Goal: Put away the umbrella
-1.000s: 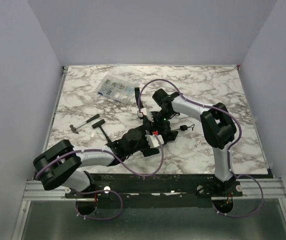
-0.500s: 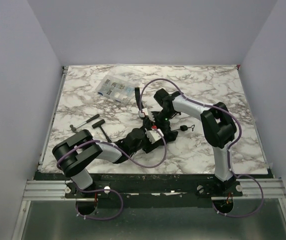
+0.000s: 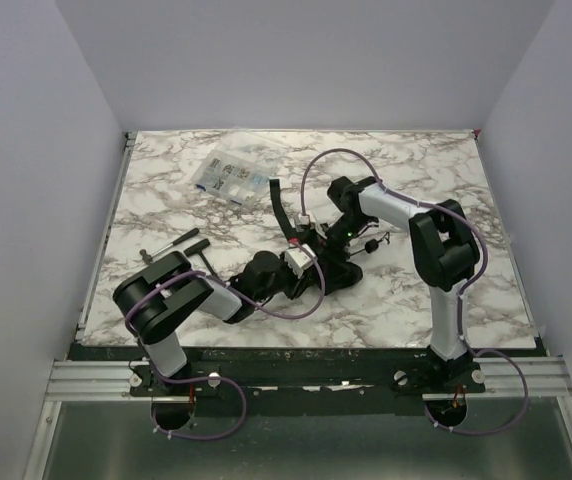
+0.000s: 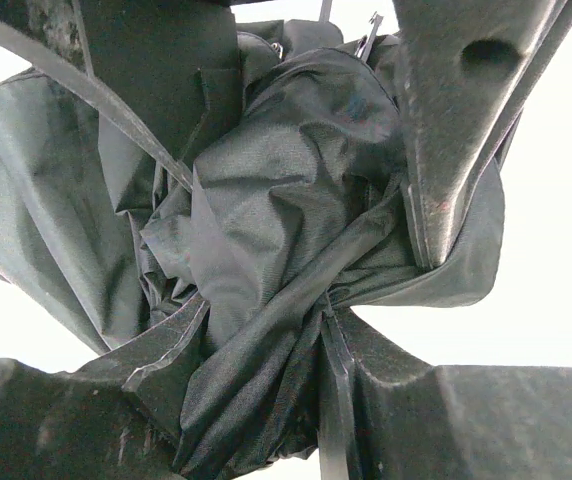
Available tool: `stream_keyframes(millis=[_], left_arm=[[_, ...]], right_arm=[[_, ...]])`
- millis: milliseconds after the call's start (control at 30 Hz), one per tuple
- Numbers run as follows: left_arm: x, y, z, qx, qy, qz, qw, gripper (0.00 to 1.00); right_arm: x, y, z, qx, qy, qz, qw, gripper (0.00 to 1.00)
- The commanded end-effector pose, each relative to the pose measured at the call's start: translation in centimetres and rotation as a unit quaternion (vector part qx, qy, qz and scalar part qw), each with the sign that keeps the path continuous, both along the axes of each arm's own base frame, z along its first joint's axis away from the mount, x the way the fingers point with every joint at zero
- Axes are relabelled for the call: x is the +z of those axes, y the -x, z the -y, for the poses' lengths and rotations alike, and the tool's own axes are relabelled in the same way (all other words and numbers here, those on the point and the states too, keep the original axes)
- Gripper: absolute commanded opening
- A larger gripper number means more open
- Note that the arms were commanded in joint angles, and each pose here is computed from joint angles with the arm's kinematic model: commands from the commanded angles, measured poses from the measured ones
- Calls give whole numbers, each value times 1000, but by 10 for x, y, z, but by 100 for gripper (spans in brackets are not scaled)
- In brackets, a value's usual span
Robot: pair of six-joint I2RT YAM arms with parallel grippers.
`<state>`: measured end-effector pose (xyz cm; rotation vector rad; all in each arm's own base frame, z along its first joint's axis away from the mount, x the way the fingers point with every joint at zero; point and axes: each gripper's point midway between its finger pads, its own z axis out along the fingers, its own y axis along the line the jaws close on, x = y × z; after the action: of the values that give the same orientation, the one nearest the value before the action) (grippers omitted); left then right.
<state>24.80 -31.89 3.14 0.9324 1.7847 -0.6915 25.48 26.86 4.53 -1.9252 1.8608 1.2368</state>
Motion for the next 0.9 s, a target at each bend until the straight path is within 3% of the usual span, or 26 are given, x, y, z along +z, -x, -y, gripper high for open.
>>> stream_keyframes(millis=[0, 400, 533, 667, 867], left_arm=[[-84, 72, -35, -18, -70, -217, 973, 13], [-105, 93, -42, -18, -73, -313, 947, 10], [-112, 98, -45, -12, -73, -355, 932, 8], [-118, 98, -47, 6, -65, -413, 908, 8], [-121, 101, -49, 19, -48, -480, 876, 7]], right_arm=[[24, 9, 14, 0, -19, -20, 1000, 82], [91, -25, 13, -6, -119, 93, 989, 82], [108, -9, 15, 54, -178, 171, 968, 85], [92, -4, 21, 98, -184, 268, 940, 91], [60, -9, 30, 111, -144, 344, 921, 92]])
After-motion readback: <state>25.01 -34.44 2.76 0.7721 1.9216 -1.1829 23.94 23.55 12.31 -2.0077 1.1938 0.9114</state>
